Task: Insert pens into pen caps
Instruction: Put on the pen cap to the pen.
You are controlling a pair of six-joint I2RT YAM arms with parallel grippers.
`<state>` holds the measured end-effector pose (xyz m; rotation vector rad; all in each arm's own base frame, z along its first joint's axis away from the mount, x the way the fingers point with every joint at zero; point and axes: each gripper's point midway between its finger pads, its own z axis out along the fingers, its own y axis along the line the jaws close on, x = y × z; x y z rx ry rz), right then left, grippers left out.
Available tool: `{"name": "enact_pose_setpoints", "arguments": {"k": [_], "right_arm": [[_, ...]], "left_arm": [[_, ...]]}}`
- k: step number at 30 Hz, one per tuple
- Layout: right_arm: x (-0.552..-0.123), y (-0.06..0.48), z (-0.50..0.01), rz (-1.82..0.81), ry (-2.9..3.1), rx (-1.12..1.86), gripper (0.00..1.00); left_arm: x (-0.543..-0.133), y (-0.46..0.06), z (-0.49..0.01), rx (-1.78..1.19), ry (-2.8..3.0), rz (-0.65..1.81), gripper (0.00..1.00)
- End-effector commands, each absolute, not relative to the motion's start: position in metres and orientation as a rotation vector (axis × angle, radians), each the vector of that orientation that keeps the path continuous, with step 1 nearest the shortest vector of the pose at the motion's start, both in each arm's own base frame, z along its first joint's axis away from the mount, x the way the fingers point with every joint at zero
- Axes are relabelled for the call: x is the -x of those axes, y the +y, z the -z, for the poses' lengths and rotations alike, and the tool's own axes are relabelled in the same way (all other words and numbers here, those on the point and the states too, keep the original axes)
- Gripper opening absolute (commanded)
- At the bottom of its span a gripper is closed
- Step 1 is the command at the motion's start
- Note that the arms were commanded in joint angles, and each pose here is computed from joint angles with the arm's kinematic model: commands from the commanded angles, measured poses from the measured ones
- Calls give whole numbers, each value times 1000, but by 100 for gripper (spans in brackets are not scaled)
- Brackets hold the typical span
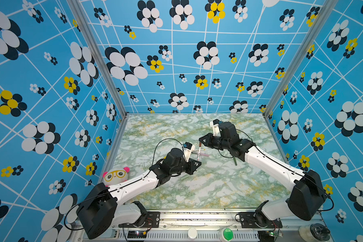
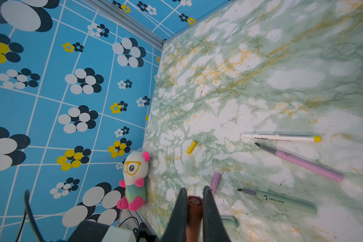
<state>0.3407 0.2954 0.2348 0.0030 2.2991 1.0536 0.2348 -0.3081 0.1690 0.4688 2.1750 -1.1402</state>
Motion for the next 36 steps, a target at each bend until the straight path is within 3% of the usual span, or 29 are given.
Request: {"name": "enact_pose_setpoints", "arguments": {"k": [1,36], "right_arm": [[-335,291,-245,-1027,2272,24,10],[-324,305,-250,-1075,2275,77,10]], "left_arm": [[-236,-311,-183,-477,2133,1147,0],[-237,-310,-184,-468,2128,1139,0]]}}
